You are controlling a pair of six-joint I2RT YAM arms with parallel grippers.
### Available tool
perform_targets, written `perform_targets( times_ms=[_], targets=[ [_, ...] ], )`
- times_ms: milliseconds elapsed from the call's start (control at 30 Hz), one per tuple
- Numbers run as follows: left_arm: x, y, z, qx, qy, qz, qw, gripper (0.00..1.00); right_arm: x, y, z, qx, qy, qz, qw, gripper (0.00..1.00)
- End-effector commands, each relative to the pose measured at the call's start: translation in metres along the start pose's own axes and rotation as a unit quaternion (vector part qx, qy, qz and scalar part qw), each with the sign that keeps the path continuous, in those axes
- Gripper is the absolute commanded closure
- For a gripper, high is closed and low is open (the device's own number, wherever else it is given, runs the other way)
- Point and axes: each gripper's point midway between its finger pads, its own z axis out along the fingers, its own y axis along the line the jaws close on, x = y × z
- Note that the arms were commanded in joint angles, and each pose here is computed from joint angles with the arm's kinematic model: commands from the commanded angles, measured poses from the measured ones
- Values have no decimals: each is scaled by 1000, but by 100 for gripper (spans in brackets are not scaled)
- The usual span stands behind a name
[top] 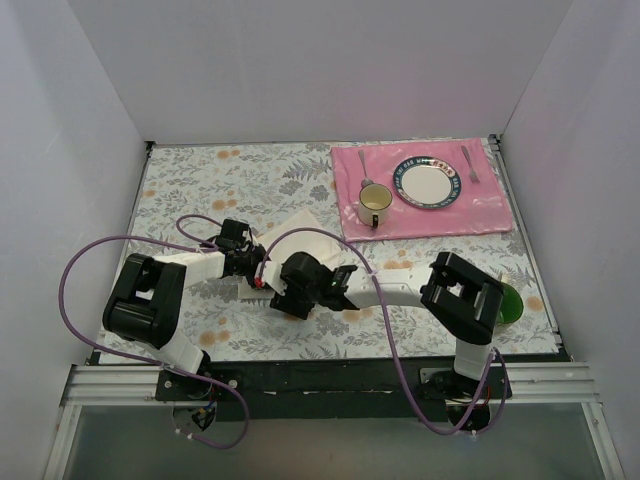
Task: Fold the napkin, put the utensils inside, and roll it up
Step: Roll the napkin with the utensil
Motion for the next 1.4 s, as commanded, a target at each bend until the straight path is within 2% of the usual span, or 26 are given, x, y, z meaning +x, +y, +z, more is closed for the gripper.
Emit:
perform_targets(
  times_ms=[0, 167, 300, 367, 400, 433, 467, 533, 600, 700, 833, 1000, 1167, 1367],
  targets=[
    [8, 17, 0, -31, 5, -8, 999, 97, -11, -6, 8, 11, -29, 3, 1000, 33],
    [8, 15, -2, -30, 5, -4, 1000, 97, 25, -10, 15, 9, -3, 50, 999, 35],
    [7, 15, -5, -30, -1, -5, 1000, 96, 58, -3, 15, 1, 25, 78, 997, 43],
    [2, 14, -14, -25, -20, -17, 999, 90, 91, 5, 19, 2, 60, 87, 994, 53],
    [-4, 14, -19, -27, -36, -22, 999, 87, 99, 4, 20, 11, 71, 89, 993, 54],
    [-17, 7, -35, -11, -72, -26, 997, 77, 104, 4, 21, 13, 77, 90, 993, 58],
    [-21, 8, -44, -11, -87, -37, 995, 71, 113, 7, 21, 11, 85, 90, 992, 61],
    [-39, -5, -76, 10, -152, -33, 988, 62, 107, 9, 23, 5, 64, 98, 993, 69],
    [-44, -13, -96, 12, -180, -34, 983, 53, 102, 13, 24, -4, 52, 109, 993, 76],
    [-41, -15, -117, 6, -207, -44, 977, 46, 97, 20, 26, -24, 40, 123, 991, 88],
    [-22, -6, -120, 2, -194, -72, 978, 39, 85, 30, 25, -57, 17, 152, 987, 99],
    [-3, 12, -114, -26, -165, -126, 978, 39, 76, 39, 21, -130, -4, 205, 970, 99],
    [14, 30, -101, -59, -132, -204, 968, 38, 76, 39, 20, -160, -16, 239, 958, 99],
    [10, 25, -73, -54, -111, -219, 968, 40, 81, 41, 22, -190, -19, 269, 944, 99]
  ],
)
